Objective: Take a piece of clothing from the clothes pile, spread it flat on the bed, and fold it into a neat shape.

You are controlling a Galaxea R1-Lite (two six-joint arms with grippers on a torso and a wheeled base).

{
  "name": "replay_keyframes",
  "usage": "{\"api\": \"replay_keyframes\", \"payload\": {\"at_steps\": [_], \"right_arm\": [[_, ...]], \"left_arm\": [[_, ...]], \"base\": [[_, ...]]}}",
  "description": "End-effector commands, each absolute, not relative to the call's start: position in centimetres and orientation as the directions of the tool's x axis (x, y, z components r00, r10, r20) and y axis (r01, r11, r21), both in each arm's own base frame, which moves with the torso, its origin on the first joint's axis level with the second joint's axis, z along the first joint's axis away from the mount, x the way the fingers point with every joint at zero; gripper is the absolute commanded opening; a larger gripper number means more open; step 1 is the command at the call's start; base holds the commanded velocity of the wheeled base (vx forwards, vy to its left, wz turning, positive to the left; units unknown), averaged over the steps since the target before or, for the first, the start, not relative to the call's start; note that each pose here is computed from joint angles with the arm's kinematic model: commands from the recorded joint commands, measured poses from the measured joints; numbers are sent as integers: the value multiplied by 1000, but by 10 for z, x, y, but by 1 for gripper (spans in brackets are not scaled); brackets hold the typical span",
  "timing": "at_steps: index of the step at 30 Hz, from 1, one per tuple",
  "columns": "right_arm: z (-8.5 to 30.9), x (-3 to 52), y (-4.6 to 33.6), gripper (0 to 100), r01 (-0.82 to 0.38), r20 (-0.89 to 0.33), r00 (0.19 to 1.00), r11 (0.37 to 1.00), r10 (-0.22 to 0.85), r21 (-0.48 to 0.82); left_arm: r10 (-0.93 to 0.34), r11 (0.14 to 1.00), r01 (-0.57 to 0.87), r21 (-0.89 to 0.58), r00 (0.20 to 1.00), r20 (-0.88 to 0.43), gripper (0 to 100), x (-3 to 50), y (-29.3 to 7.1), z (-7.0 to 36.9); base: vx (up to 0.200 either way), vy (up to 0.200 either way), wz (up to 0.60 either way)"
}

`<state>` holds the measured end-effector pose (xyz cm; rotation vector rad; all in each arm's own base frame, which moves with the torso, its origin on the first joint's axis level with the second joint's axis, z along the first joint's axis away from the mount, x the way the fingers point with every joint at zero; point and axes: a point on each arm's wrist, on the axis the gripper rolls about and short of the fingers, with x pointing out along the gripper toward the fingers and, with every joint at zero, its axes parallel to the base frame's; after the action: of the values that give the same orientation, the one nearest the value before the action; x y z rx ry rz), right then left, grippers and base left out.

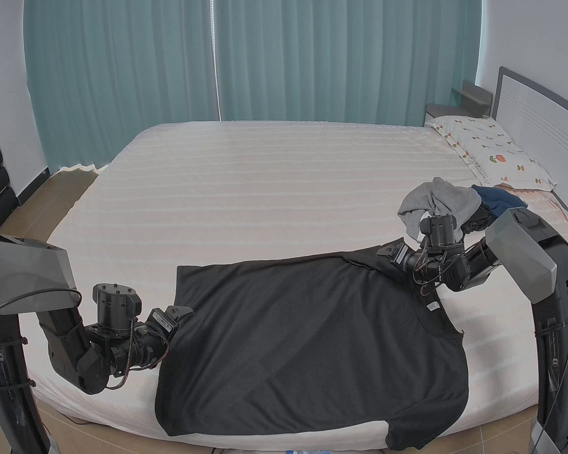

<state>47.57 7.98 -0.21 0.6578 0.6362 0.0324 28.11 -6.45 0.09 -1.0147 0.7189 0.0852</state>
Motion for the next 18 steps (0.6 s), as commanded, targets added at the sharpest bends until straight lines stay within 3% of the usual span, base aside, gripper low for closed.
{"api": "replay_keyframes", "payload": {"at_steps": [1, 8, 11, 18], "right_arm": [[-9, 477, 87, 100, 172, -549, 808, 805, 214, 568], [-8, 477, 87, 100, 204, -571, 802, 817, 177, 539], [13, 474, 83, 100, 200, -555, 814, 814, 172, 545], [21, 466, 82, 100, 239, -614, 772, 817, 168, 524]], "left_arm": [[-255, 547, -386, -743, 769, -586, 100, 281, -65, 0], [-254, 547, -387, -743, 768, -588, 100, 281, -65, 0], [-254, 547, -387, -743, 768, -588, 100, 281, -65, 0], [-254, 547, -387, -743, 768, -588, 100, 281, -65, 0]], "base": [[0, 0, 0], [0, 0, 0], [0, 0, 0], [0, 0, 0]]}}
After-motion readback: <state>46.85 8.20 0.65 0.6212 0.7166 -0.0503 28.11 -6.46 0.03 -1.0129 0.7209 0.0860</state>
